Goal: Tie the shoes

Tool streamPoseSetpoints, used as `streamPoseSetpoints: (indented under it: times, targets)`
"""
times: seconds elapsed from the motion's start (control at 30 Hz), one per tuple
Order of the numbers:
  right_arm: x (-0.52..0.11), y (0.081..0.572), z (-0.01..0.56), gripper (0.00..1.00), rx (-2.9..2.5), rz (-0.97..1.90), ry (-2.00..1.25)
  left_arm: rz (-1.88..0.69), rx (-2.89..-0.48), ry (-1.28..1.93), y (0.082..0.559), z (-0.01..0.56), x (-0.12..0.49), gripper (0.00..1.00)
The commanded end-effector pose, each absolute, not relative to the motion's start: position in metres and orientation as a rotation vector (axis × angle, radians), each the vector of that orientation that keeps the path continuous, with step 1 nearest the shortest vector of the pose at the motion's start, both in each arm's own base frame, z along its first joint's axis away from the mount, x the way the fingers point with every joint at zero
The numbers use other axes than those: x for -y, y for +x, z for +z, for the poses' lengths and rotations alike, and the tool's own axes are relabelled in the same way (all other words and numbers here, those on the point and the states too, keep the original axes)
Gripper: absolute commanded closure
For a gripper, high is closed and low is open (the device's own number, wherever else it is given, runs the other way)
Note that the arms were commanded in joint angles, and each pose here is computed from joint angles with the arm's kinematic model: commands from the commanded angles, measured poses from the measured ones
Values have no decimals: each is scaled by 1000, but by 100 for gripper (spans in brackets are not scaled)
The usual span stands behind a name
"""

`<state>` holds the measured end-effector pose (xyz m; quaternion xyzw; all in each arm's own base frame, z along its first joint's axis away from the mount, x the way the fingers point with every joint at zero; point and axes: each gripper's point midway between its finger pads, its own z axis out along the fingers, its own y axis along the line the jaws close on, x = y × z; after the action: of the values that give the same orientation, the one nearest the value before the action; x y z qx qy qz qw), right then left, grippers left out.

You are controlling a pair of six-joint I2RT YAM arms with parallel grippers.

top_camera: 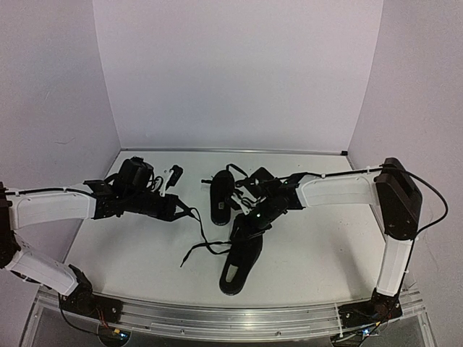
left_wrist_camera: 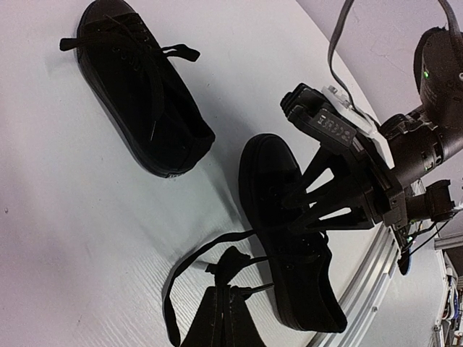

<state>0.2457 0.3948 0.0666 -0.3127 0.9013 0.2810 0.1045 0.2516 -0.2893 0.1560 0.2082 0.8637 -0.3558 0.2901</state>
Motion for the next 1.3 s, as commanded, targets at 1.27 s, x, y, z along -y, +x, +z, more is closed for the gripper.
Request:
streamPoseSetpoints:
  times: [1.27]
  targets:
    - [-399,223,126,100,-2381,838,-1080,-1471,-2116,770,282,136,399,100]
